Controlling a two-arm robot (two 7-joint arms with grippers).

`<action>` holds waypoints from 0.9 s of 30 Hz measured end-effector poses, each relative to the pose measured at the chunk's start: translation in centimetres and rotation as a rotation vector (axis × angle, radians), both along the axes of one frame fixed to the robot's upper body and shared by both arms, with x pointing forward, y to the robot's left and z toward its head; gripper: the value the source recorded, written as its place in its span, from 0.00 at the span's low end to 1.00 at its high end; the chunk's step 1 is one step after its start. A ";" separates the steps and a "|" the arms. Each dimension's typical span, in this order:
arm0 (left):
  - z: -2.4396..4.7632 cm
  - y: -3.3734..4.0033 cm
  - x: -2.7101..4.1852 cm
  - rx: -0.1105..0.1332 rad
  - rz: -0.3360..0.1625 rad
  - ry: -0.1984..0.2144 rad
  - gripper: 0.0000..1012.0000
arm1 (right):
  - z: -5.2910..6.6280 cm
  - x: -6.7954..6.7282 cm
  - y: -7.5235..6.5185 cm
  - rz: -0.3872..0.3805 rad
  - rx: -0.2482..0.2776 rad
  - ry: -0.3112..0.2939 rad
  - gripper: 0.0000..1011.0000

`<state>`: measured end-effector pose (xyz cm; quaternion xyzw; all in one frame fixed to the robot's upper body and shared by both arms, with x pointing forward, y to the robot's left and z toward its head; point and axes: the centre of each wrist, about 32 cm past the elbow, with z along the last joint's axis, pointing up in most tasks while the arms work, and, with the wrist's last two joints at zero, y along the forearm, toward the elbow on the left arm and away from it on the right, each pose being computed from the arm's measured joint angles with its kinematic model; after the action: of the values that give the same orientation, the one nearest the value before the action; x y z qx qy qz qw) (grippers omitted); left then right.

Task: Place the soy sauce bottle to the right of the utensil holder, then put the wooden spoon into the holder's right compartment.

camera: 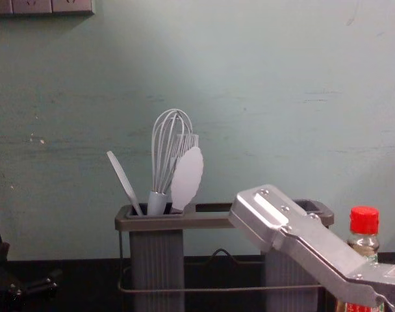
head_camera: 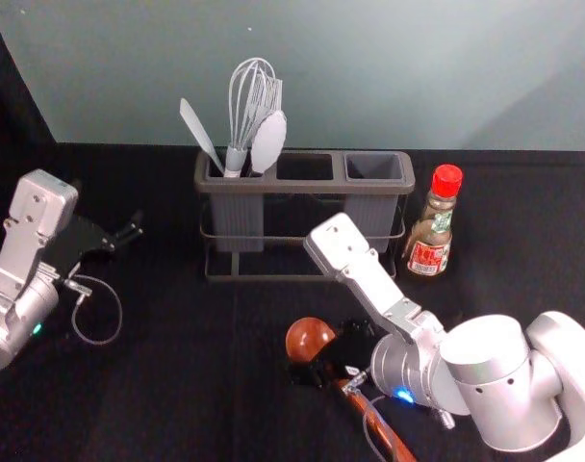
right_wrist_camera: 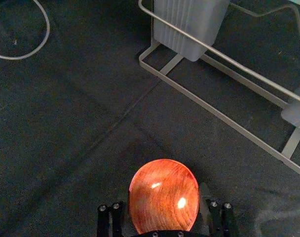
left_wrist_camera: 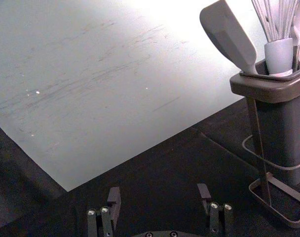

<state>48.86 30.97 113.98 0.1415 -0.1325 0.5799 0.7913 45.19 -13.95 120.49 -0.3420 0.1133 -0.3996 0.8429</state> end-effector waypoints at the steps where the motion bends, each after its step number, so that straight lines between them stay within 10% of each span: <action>1: 0.00 0.00 0.00 0.000 0.000 0.000 1.00 | 0.0 0.0 0.0 0.000 0.000 -0.001 0.83; 27: 0.00 0.00 0.00 0.000 0.000 0.000 1.00 | 2.3 -3.0 -2.2 0.014 0.054 -0.134 0.83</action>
<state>48.86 30.97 113.98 0.1415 -0.1325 0.5799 0.7913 42.19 -16.15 122.80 -0.2925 0.0651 -0.4126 0.8602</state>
